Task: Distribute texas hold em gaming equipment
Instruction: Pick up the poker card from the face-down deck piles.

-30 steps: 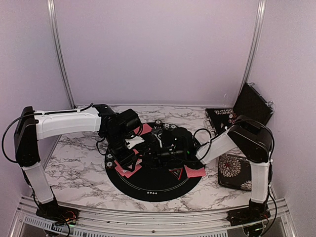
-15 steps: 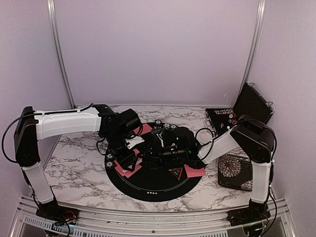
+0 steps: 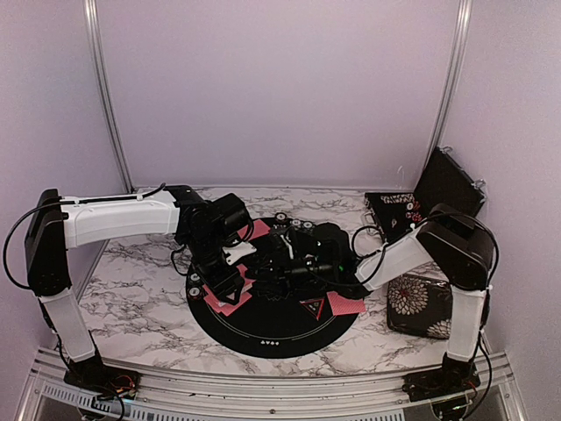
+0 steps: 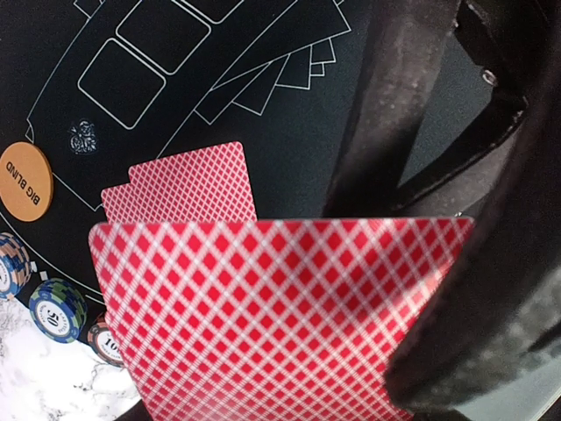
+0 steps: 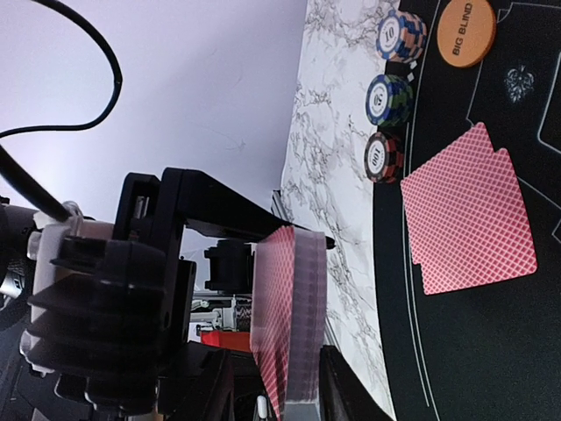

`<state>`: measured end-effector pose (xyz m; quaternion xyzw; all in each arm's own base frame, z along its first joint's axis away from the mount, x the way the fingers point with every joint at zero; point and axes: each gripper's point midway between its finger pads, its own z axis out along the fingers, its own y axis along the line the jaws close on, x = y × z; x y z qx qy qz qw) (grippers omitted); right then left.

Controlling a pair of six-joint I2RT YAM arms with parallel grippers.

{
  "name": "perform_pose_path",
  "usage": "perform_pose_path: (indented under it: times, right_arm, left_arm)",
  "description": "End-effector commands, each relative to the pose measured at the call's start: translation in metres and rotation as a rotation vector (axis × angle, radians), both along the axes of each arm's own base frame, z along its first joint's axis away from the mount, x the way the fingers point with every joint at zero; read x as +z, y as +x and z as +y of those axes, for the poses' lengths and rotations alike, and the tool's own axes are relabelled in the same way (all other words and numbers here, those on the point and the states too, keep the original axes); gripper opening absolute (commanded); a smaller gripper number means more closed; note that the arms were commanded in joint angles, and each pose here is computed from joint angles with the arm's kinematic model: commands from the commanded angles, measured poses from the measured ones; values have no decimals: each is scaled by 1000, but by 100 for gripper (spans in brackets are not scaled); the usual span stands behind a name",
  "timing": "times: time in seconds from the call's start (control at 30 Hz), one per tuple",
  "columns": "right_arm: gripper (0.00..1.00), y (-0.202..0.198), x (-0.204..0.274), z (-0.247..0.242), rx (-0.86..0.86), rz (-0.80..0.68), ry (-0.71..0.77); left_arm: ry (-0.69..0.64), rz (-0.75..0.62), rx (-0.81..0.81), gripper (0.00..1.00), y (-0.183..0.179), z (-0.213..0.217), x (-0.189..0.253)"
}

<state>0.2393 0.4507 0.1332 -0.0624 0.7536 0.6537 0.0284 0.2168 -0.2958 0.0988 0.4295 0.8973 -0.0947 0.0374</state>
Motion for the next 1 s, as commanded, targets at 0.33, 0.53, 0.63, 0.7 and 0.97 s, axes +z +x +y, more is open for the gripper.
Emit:
perform_pose_path:
  times: [0.33, 0.53, 0.63, 0.7, 0.97]
  right_arm:
    - [25, 5, 17, -8, -34, -20, 29]
    - [24, 8, 17, -13, -51, -17, 26]
    - [24, 9, 19, -14, -54, -21, 28]
    - [23, 9, 20, -14, -55, -24, 29]
    - [20, 7, 18, -13, -48, -18, 24]
  left_arm:
    - [-29, -11, -4, 55, -2, 2, 12]
    - [-29, -10, -4, 55, -2, 1, 12]
    - [-29, -9, -7, 55, -2, 1, 11]
    - [-29, -10, -6, 55, -2, 1, 12]
    - [-30, -12, -7, 55, -2, 1, 12]
